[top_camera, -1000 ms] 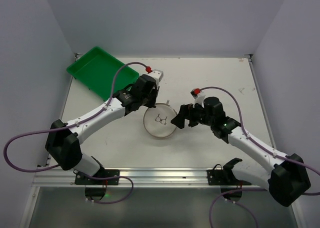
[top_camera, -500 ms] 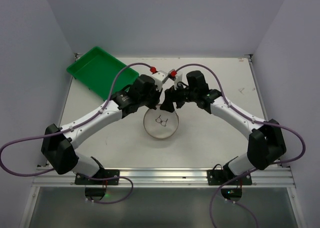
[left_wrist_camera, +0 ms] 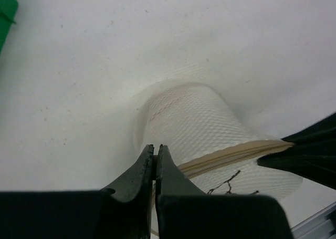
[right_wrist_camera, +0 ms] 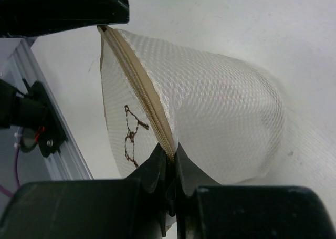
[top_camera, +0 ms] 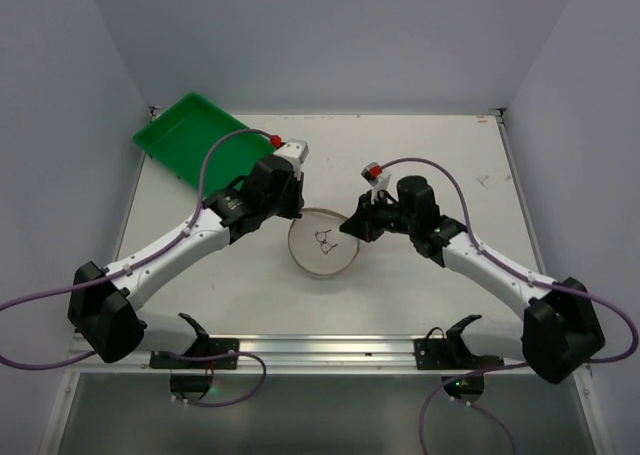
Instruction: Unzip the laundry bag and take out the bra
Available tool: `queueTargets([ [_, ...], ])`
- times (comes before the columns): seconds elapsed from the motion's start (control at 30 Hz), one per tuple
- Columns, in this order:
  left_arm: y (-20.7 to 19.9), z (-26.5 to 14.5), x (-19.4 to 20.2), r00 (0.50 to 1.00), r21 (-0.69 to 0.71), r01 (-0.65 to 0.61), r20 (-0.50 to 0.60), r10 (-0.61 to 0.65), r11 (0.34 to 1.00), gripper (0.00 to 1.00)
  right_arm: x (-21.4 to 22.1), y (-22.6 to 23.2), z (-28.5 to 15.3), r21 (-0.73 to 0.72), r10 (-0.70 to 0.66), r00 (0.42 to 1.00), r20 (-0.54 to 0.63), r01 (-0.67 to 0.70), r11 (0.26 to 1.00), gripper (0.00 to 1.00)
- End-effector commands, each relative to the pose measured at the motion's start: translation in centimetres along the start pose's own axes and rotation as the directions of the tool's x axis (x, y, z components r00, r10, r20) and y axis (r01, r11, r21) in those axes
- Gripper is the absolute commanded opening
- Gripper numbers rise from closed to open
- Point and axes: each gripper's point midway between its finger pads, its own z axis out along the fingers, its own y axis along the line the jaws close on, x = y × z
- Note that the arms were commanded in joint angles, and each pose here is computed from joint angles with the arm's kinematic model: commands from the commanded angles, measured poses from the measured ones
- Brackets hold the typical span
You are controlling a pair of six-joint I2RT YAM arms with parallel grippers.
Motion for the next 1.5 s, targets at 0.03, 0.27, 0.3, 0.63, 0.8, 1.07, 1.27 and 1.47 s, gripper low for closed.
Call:
queueTargets([
  [0.03, 6.5, -0.9, 0.4, 0.97, -0.203, 0.241, 0.083, -0.228, 0.949, 0.0, 1.1, -3.6, -2.9, 0.223, 0.215, 0.95, 0.225, -0.265, 0.938, 0.0],
  [0.27, 5.1, 0.3, -2.2, 0.942, -0.055, 0.307, 0.162, -0.295, 0.95, 0.0, 3.8, -0.1, -4.5, 0.073, 0.255, 0.933, 0.256, -0.281, 0.957, 0.08],
  [0.3, 4.3, 0.5, -2.5, 0.949, -0.013, 0.278, 0.16, -0.273, 0.96, 0.0, 4.9, 0.3, -4.4, 0.066, 0.271, 0.939, 0.211, -0.29, 0.955, 0.17],
  [0.63, -3.3, -0.9, -5.7, 0.979, 0.185, -0.101, 0.193, 0.065, 0.978, 0.0, -0.9, 0.4, -5.0, 0.172, -0.028, 0.992, 0.124, 0.006, 0.985, 0.99],
  [0.8, -4.1, -1.2, -5.0, 0.98, 0.222, -0.128, 0.181, 0.088, 0.967, 0.0, -4.2, 0.9, -2.7, 0.106, -0.091, 0.991, 0.1, 0.08, 0.991, 0.99],
  [1.07, -4.0, -1.5, -5.0, 0.981, 0.218, -0.106, 0.182, 0.066, 0.97, 0.0, -6.9, 2.9, 1.3, -0.021, -0.038, 0.986, 0.161, 0.042, 0.999, 0.89],
  [1.27, -3.9, -1.3, -5.0, 0.983, 0.21, -0.071, 0.179, 0.034, 0.975, 0.0, -5.8, 5.4, 2.6, -0.012, 0.002, 0.982, 0.189, 0.0, 1.0, 0.88],
  [1.47, -2.9, -1.2, -4.5, 0.98, 0.172, -0.045, 0.198, 0.011, 0.984, 0.0, -5.0, 5.3, 0.3, 0.049, 0.069, 0.954, 0.293, -0.087, 0.995, 0.88],
])
